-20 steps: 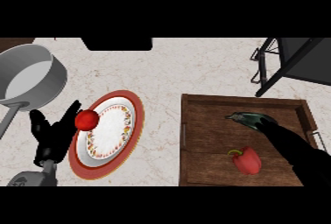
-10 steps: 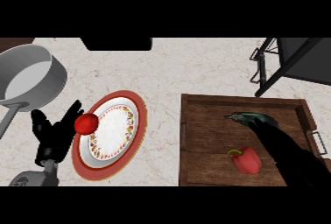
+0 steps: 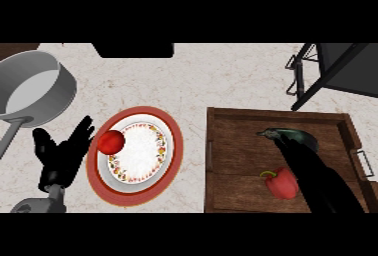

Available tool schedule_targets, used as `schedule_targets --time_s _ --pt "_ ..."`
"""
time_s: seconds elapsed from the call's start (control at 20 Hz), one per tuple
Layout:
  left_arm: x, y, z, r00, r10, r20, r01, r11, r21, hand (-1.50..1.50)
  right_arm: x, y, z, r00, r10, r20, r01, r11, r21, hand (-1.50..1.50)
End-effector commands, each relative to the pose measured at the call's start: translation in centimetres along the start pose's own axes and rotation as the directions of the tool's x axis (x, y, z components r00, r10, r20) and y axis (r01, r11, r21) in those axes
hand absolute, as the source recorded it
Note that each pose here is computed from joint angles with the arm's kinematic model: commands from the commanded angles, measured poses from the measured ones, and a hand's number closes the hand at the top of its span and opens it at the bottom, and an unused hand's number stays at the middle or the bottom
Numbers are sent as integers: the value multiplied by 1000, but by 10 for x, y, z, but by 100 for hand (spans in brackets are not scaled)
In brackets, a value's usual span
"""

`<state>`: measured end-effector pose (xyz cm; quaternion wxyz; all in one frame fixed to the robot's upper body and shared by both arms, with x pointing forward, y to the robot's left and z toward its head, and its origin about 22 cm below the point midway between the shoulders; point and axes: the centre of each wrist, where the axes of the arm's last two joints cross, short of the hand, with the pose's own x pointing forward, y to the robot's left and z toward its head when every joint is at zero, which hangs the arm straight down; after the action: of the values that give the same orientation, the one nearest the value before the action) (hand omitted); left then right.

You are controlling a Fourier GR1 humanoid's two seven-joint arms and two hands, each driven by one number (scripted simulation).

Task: Pick the bell pepper from the tray and place it in the tiered shelf

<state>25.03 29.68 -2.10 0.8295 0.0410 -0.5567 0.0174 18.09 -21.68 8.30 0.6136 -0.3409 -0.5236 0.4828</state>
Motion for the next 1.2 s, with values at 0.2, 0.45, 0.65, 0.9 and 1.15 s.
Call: schedule_targets --time_s 0.2,0.45,0.65,0.9,1.15 --pt "-9 -7 12 997 -14 -72 15 1000 12 0 -7 13 -31 999 28 -16 -29 999 -34 -150" --pt "8 -5 -7 997 5 -78 -5 1000 5 0 -8 19 -27 1000 -2 10 2 999 -54 -150" --pt "9 9 -5 998 8 -69 -8 1000 4 0 -9 32 -46 999 -3 41 5 999 -51 -150" --pt "8 -11 -4 998 -14 -65 16 1000 22 0 -6 27 -58 994 83 64 -86 996 39 150" --pt "-2 -12 -8 998 -11 -65 12 1000 11 0 -22 48 -51 978 113 174 -134 984 113 150"
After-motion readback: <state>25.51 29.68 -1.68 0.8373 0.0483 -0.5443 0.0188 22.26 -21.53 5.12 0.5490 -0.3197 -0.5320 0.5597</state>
